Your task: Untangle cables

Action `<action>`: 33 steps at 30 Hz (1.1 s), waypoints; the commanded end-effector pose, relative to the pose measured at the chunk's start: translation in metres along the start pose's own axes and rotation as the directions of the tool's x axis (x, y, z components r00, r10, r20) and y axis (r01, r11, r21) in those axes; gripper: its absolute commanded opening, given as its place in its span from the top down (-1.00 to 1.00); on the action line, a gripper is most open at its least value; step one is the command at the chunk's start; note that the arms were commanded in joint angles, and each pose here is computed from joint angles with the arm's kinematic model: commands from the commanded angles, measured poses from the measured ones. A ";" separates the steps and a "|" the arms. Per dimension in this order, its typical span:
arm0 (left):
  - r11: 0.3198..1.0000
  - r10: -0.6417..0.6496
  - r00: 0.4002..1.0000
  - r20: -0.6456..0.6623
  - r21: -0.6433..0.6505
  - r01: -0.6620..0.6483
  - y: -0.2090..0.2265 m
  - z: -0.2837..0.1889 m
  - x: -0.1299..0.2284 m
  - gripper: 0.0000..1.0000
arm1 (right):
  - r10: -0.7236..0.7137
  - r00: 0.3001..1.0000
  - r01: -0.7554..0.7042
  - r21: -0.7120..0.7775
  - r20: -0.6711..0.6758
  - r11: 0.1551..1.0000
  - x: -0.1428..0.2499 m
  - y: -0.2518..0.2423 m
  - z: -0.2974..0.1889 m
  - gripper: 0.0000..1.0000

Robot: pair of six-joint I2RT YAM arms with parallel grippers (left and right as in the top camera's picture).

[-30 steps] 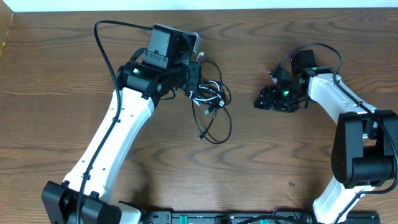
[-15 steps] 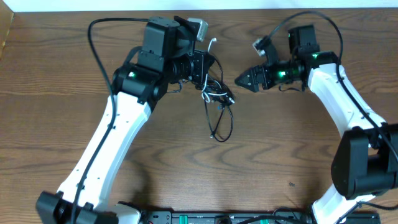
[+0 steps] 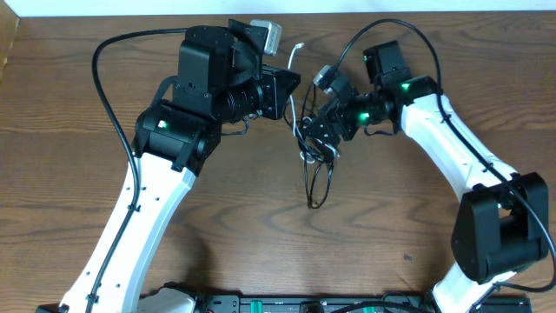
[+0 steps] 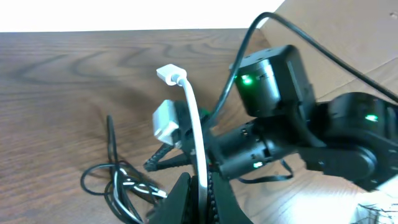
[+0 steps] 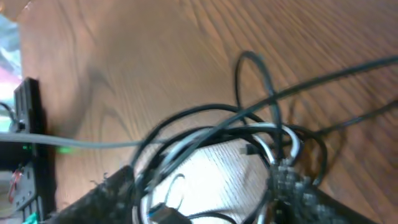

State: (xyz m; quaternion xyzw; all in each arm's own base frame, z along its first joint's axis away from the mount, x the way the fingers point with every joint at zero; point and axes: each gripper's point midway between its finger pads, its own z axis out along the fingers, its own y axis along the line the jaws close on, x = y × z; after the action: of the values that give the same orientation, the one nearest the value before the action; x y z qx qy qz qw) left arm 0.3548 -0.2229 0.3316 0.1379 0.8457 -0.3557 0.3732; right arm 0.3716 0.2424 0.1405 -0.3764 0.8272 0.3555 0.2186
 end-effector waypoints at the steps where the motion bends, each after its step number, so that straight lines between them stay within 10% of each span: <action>1: 0.999 -0.002 1.000 0.009 0.032 0.002 -0.008 -0.006 -0.003 0.85 | 0.013 0.999 -0.012 0.030 -0.041 0.999 0.014 -0.014 0.009 -0.21; 21: 0.969 0.161 0.939 0.304 0.132 -0.209 -0.073 -0.045 -0.087 0.85 | 0.195 0.970 -0.192 -0.038 0.147 0.981 -0.038 -0.007 -0.057 -0.32; 33: 0.970 0.196 0.967 0.161 0.115 -0.215 -0.066 -0.028 -0.052 0.85 | 0.192 0.981 -0.195 0.118 0.037 0.974 -0.009 -0.013 -0.050 -0.41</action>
State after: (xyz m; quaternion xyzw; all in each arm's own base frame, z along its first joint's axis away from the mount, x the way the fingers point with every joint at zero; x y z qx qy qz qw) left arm 0.3461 -0.2491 0.4162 0.2006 0.7722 -0.3898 0.4600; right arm 0.3830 0.2036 0.1861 -0.2683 0.8660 0.3589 0.2220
